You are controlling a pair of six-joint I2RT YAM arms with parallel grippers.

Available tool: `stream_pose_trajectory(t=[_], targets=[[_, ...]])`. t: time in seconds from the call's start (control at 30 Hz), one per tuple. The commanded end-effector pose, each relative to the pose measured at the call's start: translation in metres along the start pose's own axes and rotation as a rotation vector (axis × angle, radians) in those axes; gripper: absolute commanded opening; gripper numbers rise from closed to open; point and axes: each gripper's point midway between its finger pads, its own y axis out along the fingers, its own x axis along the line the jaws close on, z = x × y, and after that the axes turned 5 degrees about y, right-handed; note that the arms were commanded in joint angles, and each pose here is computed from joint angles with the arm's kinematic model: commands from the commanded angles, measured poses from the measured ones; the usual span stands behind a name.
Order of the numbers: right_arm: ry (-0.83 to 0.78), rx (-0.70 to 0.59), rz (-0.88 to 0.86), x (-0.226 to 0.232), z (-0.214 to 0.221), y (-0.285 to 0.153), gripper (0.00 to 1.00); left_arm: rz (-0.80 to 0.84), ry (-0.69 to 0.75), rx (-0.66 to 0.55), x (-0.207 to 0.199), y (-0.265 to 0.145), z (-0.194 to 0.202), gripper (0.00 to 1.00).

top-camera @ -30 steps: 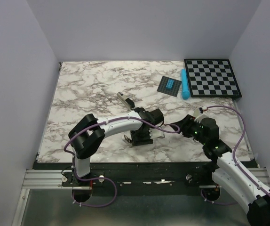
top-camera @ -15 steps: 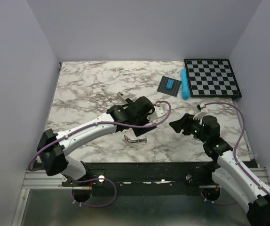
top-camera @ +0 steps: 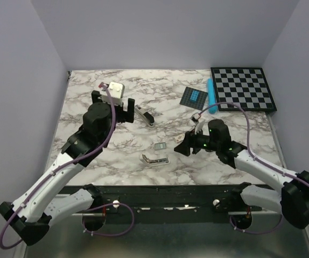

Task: Load the staples into the stapler

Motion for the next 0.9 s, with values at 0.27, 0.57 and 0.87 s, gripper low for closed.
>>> stream_pose_trajectory(t=[0.27, 0.57, 0.87], targets=[[-0.511, 0.163, -0.228, 0.060, 0.020, 0.069, 0.59, -0.288, -0.142, -0.343, 0.070, -0.041, -0.035, 0.99], [-0.669, 0.231, -0.252, 0.070, 0.043, 0.101, 0.54, -0.368, -0.075, -0.367, 0.084, -0.047, -0.018, 0.99], [-0.703, 0.236, -0.220, 0.067, 0.052, 0.119, 0.54, -0.424, -0.026, -0.312, 0.088, -0.037, 0.000, 0.99]])
